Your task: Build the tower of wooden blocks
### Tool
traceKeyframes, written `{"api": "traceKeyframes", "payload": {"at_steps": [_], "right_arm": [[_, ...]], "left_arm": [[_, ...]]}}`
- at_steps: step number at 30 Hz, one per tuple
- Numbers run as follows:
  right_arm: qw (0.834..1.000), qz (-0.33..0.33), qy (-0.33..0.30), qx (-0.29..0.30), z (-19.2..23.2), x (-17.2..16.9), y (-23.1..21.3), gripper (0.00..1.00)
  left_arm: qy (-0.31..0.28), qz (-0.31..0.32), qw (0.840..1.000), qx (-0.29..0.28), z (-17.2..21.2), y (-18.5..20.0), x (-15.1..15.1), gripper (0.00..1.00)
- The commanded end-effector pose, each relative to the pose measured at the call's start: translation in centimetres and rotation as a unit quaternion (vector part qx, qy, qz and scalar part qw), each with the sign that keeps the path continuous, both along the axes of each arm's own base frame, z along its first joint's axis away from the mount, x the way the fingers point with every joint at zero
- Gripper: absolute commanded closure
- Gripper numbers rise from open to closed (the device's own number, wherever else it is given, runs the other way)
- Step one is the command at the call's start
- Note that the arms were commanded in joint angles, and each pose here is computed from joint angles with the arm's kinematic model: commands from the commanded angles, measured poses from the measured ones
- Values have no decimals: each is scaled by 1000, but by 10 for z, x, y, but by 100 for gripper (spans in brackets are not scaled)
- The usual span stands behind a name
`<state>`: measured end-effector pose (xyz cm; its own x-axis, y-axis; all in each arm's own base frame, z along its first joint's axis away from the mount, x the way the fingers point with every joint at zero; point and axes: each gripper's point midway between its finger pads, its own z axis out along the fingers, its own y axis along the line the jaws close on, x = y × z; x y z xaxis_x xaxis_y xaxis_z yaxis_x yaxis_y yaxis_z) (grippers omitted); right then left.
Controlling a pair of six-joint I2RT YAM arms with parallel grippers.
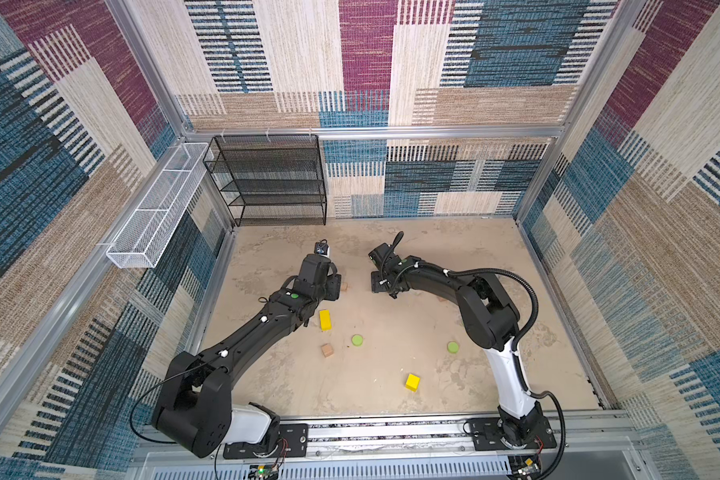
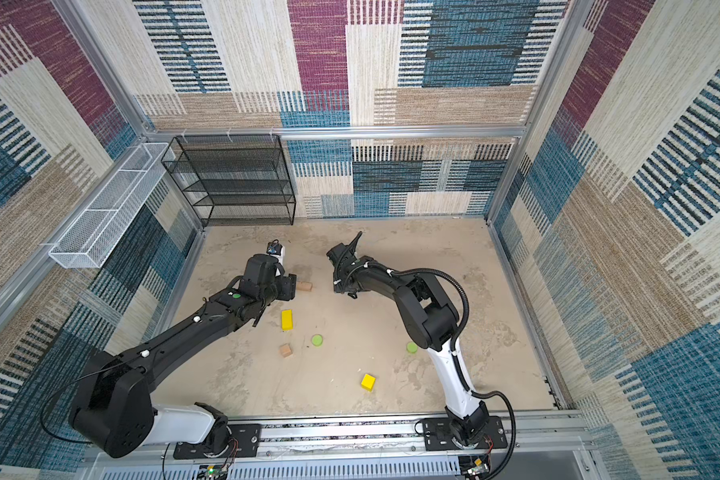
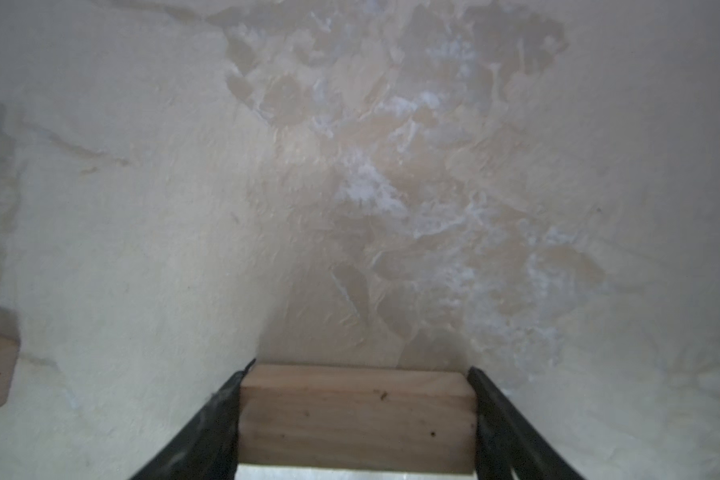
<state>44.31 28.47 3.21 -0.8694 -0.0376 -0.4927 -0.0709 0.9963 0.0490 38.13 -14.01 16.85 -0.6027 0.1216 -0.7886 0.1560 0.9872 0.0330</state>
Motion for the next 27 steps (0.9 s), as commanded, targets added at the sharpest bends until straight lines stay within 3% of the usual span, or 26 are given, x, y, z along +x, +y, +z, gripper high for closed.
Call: {"api": "traceKeyframes", "payload": {"at_steps": [1, 6, 13, 27], "right_arm": [[1000, -13, 7, 0, -2, -2, 0, 28], [1000, -14, 9, 2, -3, -3, 1, 27], [1000, -10, 13, 3, -6, -4, 3, 15], [1000, -8, 3, 10, 3, -1, 6, 1]], "left_arm": [[-7, 2, 1000, 3, 2, 1, 2, 31], [-6, 4, 1000, 4, 2, 2, 2, 31], [-6, 7, 1000, 7, 1, 3, 2, 31], [-1, 10, 1000, 14, 0, 5, 1, 31]]}}
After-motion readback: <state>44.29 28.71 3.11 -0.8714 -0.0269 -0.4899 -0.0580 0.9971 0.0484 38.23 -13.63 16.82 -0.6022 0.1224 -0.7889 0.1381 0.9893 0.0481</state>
